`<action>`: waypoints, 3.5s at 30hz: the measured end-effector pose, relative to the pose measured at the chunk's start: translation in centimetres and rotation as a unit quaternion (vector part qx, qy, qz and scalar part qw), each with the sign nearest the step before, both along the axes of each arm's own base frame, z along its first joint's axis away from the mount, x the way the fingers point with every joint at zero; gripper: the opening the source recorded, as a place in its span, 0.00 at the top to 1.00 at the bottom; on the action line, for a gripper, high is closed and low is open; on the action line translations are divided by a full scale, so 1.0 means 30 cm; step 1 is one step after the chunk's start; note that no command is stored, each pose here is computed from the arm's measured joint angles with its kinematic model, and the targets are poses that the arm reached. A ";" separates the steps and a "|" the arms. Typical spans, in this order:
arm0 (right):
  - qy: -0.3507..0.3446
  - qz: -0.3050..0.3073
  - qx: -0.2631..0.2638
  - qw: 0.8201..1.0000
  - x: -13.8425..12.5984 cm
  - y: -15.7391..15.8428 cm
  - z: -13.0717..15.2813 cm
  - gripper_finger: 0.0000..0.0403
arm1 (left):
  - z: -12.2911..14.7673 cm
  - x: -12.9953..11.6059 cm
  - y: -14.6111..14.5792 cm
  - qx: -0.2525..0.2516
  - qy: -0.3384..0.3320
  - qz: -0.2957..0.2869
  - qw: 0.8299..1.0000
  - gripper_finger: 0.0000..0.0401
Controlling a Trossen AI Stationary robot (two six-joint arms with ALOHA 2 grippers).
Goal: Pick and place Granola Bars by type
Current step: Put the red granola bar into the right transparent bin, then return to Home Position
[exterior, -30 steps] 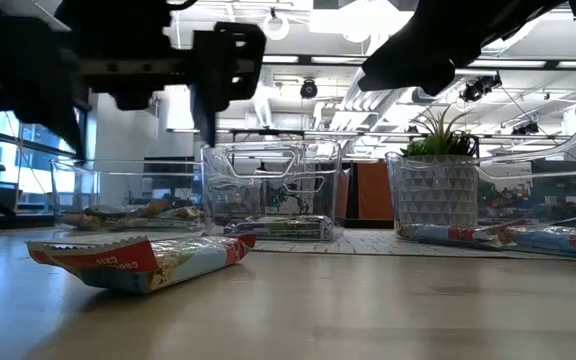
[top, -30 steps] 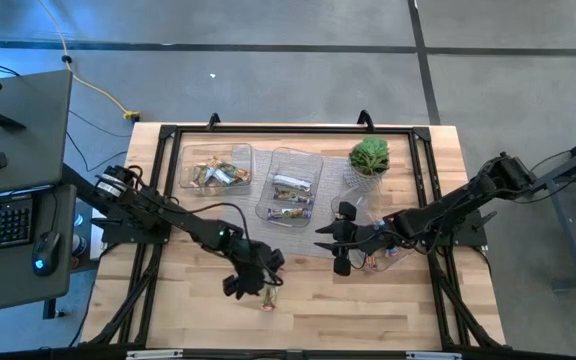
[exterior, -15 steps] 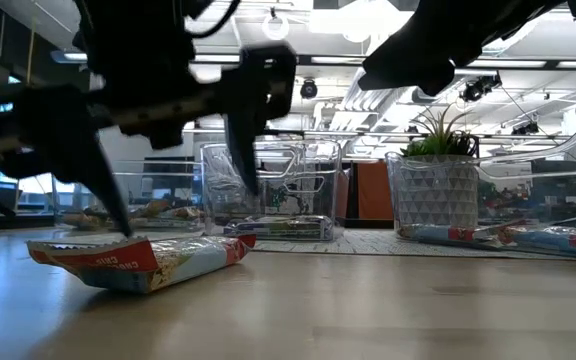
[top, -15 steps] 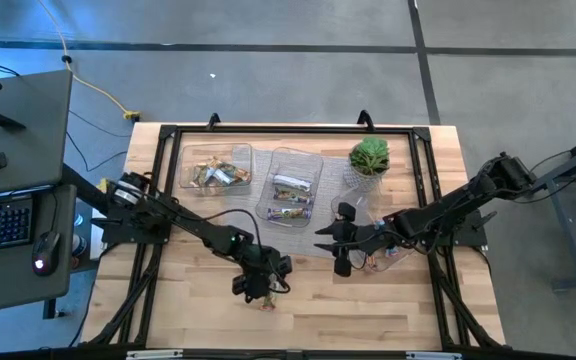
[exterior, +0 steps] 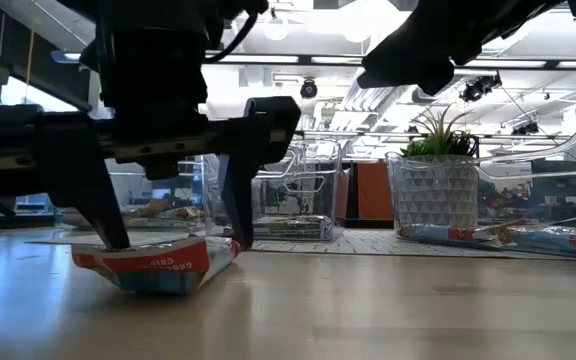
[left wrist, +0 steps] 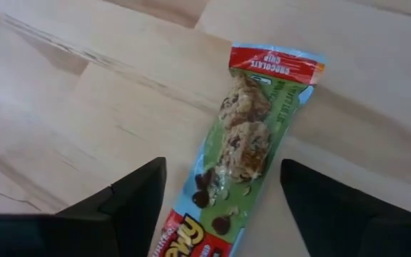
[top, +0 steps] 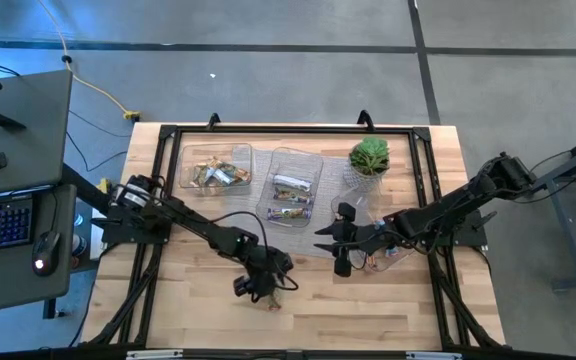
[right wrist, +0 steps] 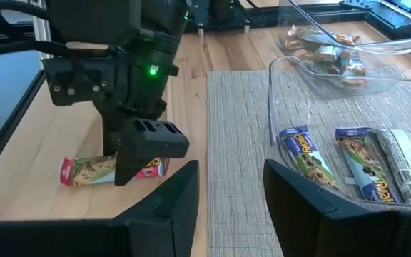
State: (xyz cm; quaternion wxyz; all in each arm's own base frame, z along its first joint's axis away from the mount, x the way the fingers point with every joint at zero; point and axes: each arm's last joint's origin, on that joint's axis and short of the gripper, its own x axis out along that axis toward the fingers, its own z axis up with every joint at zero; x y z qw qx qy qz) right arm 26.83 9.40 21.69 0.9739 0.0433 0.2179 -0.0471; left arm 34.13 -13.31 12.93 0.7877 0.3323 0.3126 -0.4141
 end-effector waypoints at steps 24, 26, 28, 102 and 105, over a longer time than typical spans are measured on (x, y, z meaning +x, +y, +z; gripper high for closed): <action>-0.033 -0.024 -0.008 0.999 0.009 -0.005 0.019 0.65 | 0.109 0.096 0.046 -0.046 -0.004 0.156 0.987 0.66; -0.033 -0.031 -0.008 0.999 0.009 -0.007 0.019 0.65 | 0.142 0.116 0.046 -0.026 -0.017 0.176 0.984 0.66; -0.033 -0.028 -0.006 0.999 0.009 -0.006 0.019 0.65 | 0.182 0.136 0.045 -0.011 -0.030 0.192 0.981 0.66; -0.238 -0.012 0.015 0.971 -0.489 -0.169 0.432 0.65 | 0.759 0.158 0.434 -0.147 -0.061 0.513 0.843 0.44; -0.193 -0.024 0.041 0.980 -0.542 -0.196 0.385 0.65 | 0.909 -0.038 0.434 -0.137 -0.065 0.533 0.832 0.44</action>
